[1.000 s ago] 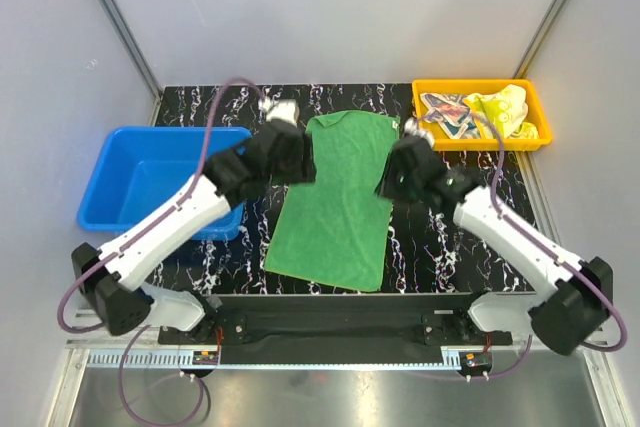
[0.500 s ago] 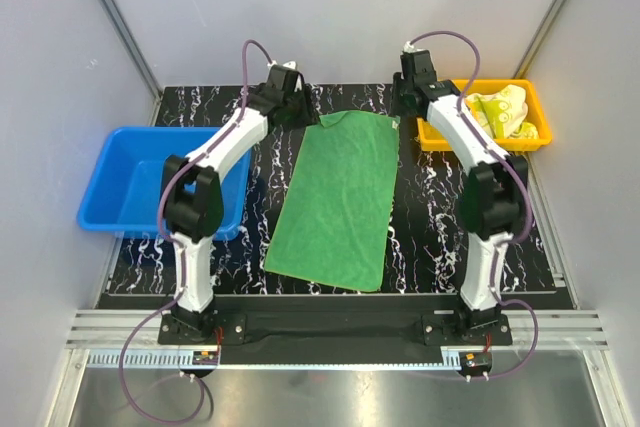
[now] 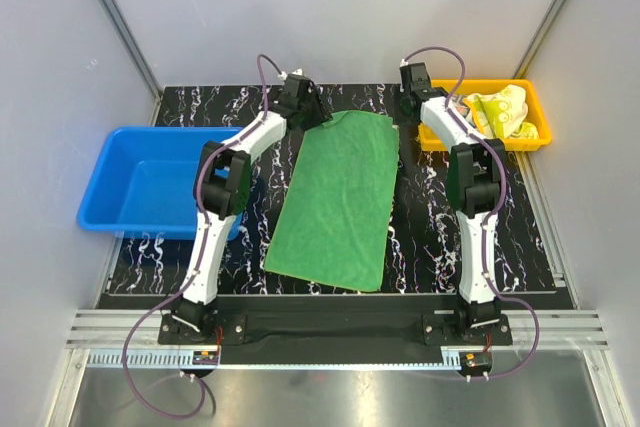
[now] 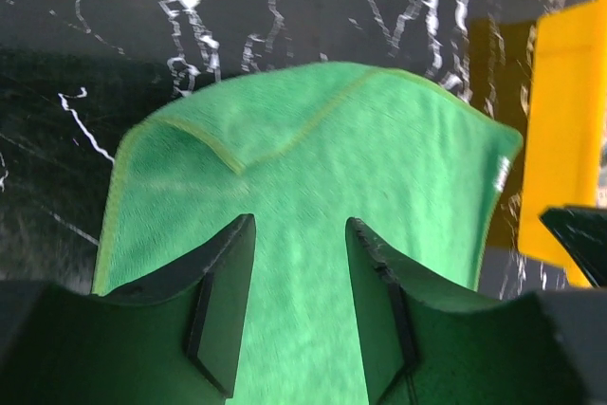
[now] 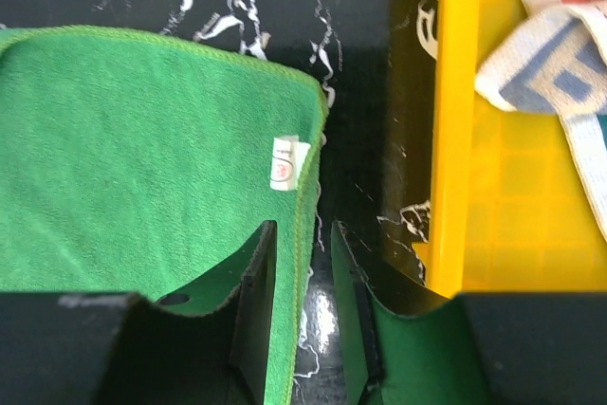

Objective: Fold and stack the towels
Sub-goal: Flatten out the crumpled towel

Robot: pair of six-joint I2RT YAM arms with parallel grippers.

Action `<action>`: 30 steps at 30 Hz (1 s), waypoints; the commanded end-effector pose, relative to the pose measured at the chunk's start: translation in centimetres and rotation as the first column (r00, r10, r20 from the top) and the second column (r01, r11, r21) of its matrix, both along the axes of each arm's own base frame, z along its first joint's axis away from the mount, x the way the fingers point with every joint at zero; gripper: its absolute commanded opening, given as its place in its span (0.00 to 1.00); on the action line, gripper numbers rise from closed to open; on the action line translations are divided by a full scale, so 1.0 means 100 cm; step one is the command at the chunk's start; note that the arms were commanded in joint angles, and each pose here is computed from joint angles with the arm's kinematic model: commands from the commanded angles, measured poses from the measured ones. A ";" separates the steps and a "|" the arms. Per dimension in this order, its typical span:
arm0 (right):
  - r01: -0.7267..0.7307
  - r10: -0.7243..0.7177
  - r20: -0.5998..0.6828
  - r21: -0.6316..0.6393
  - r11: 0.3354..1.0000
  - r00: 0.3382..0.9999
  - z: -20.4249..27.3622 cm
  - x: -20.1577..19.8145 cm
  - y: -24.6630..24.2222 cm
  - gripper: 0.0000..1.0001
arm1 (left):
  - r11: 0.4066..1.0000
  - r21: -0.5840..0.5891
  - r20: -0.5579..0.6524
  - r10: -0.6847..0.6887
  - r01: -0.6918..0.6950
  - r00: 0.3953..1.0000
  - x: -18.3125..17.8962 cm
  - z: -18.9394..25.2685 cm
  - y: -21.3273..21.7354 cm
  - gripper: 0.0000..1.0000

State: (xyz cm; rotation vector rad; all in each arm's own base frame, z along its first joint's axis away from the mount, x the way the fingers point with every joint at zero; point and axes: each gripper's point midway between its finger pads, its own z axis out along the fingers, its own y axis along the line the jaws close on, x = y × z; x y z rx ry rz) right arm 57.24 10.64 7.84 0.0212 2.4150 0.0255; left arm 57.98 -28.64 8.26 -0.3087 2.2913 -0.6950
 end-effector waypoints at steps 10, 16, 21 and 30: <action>-0.040 0.037 0.090 0.030 0.999 0.995 0.003 0.024 0.000 0.36 | 0.978 -0.157 0.072 0.151 -0.138 0.986 0.040 0.013 0.002 0.49; -0.034 0.028 0.102 0.050 0.998 0.994 0.005 0.026 -0.005 0.36 | 0.970 -0.179 0.029 0.175 -0.167 0.984 0.039 -0.002 0.000 0.46; -0.039 0.033 0.097 0.060 0.997 0.995 0.002 0.025 -0.005 0.36 | 0.962 -0.183 0.029 0.210 -0.201 0.977 0.041 -0.007 0.004 0.45; -0.042 0.035 0.092 0.070 0.997 0.995 -0.006 0.022 -0.003 0.36 | 0.956 -0.159 0.022 0.254 -0.247 0.967 0.039 -0.019 0.013 0.46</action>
